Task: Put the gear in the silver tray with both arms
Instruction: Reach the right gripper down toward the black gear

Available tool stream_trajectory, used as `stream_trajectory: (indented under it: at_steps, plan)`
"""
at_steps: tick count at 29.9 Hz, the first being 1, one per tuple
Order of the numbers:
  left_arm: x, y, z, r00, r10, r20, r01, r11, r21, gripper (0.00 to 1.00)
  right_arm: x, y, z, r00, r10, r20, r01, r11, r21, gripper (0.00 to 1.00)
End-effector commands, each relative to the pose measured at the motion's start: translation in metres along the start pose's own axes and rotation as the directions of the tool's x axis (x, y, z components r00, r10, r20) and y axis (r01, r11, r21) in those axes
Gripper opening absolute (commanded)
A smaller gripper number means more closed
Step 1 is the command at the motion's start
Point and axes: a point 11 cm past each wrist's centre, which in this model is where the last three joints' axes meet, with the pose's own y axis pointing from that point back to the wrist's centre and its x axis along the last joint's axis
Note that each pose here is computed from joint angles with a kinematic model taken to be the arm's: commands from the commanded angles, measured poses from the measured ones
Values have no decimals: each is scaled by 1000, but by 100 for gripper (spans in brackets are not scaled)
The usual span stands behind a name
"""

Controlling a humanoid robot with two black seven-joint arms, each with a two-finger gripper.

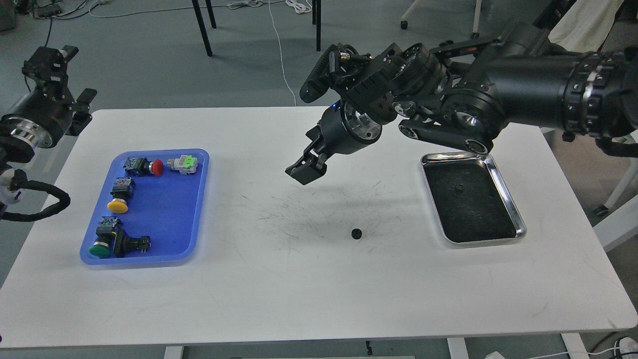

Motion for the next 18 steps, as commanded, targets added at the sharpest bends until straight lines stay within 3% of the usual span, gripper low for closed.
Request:
stream_trajectory:
  at_steps: [1, 18]
  plan:
    - [1, 1, -1, 997, 20, -68, -21, 999, -23, 99, -12, -1, -1, 997, -59, -55, 59, 998, -1, 90]
    - [-1, 20, -47, 977, 62, -206, -46, 996, 80, 99, -73, -19, 2, 974, -215, -74, 216, 976, 6, 88]
